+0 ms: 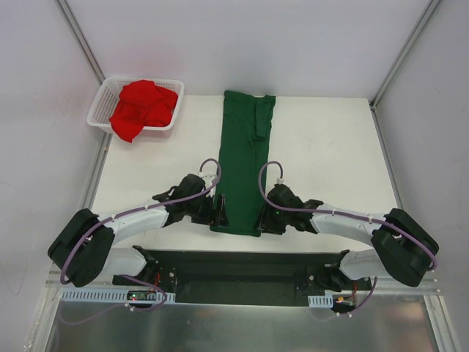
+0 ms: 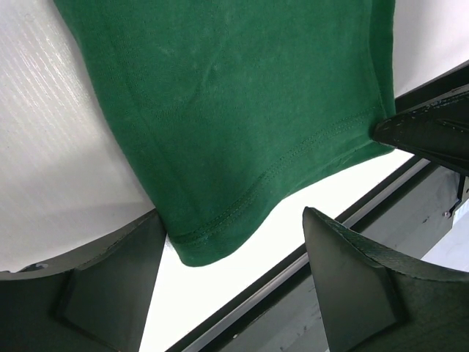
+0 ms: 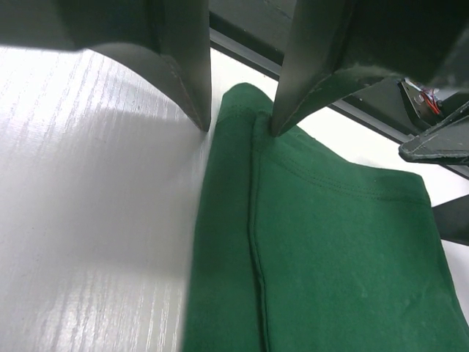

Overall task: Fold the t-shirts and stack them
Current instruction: Grab the bottom of the folded rectangular tshirt with both arms

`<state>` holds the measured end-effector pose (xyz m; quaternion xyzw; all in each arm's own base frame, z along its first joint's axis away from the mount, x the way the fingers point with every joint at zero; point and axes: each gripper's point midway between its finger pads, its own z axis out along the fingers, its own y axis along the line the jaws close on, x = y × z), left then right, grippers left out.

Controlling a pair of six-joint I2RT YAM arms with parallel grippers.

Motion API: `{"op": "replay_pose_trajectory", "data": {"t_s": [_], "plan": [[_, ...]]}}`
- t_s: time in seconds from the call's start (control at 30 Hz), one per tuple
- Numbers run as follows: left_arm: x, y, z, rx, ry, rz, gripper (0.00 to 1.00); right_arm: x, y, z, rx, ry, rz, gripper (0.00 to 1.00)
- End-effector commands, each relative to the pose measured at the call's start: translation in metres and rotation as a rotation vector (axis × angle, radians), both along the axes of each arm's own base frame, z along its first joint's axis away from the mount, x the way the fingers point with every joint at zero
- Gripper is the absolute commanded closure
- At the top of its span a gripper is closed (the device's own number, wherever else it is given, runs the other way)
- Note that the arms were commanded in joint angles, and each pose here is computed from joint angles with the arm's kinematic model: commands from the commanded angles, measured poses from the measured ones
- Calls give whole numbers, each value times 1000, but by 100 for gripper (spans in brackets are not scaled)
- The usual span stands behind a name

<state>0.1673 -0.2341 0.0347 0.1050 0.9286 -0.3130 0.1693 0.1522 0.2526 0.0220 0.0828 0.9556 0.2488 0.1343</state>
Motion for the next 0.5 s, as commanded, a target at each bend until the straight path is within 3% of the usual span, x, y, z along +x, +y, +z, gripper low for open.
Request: {"op": "replay_pose_trajectory", "data": {"t_s": [0.0, 0.17, 0.43, 0.47], "plan": [[-3, 1, -6, 28, 14, -19, 27, 7, 7, 7, 12, -20, -8, 58], [-5, 1, -7, 25, 23, -27, 51, 6, 8, 6, 11, -16, -9, 59], [-13, 11, -11, 40, 26, -11, 51, 8, 10, 7, 12, -18, -1, 59], [-14, 12, -12, 41, 30, -10, 55, 7, 9, 6, 10, -15, -1, 59]]}}
